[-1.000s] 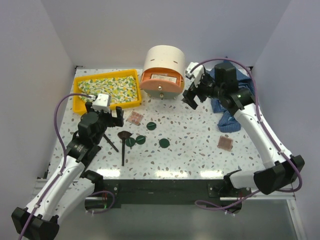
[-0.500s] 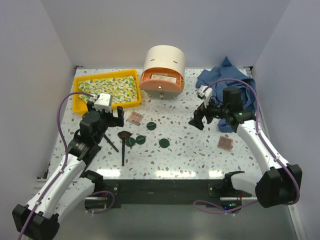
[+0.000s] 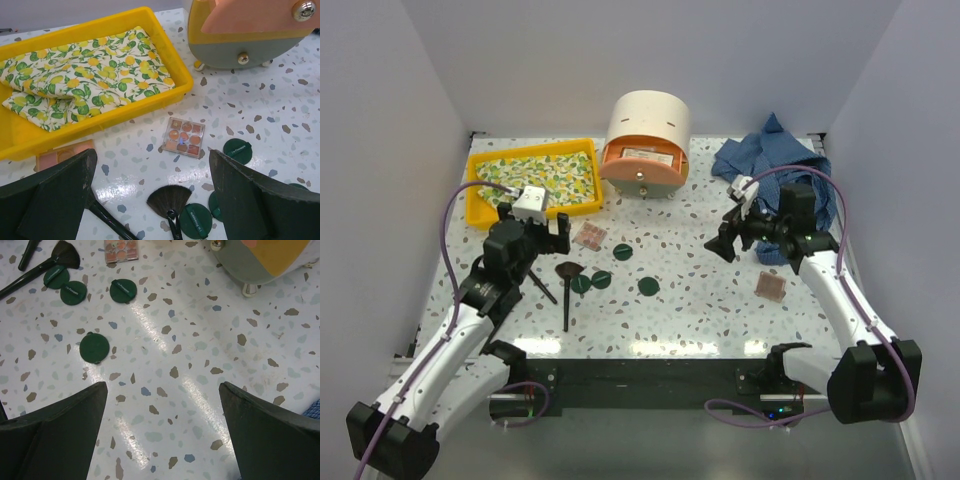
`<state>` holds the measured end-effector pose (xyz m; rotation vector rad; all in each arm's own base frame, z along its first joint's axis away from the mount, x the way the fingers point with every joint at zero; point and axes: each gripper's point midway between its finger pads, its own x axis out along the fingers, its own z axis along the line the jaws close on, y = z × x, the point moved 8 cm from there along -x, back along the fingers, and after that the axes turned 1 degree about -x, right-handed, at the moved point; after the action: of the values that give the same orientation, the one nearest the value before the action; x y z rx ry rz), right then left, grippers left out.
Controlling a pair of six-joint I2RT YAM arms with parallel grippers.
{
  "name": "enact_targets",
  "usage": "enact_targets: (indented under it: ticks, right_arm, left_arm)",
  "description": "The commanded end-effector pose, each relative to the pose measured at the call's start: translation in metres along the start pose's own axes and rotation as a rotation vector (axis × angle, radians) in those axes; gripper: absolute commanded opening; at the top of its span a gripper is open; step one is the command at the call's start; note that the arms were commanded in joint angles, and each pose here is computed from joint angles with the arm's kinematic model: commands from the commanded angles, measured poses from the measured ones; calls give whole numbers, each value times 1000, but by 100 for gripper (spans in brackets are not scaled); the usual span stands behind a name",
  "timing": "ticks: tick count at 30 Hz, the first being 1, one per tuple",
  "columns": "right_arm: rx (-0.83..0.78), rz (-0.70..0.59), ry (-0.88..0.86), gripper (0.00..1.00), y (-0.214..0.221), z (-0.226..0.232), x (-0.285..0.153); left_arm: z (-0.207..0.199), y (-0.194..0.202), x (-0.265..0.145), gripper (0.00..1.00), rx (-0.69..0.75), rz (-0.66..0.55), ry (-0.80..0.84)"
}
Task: Organize the makeup
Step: Pick up the makeup from the center of the board.
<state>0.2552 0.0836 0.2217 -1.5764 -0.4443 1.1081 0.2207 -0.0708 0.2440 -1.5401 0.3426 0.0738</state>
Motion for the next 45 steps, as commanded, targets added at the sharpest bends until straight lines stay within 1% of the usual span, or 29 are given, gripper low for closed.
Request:
enact_targets:
  ticks: [1,35,40,45]
  right_arm:
    - [-65,-45,-8,99,-6,-1,-2]
    - [-74,-55,-25,99,-5,0,-5]
    - [-72,-54,-32,98,-5,0,-5]
    - [-79,-57,-34,99,-6,0,-6]
  left_arm:
    - [0,-3,2,100,11,-11,13]
    - [-9,6,11,100,24,49,91]
    - [-15,11,15,100,28,79,146]
    - [-23,23,25,100,23,162,208]
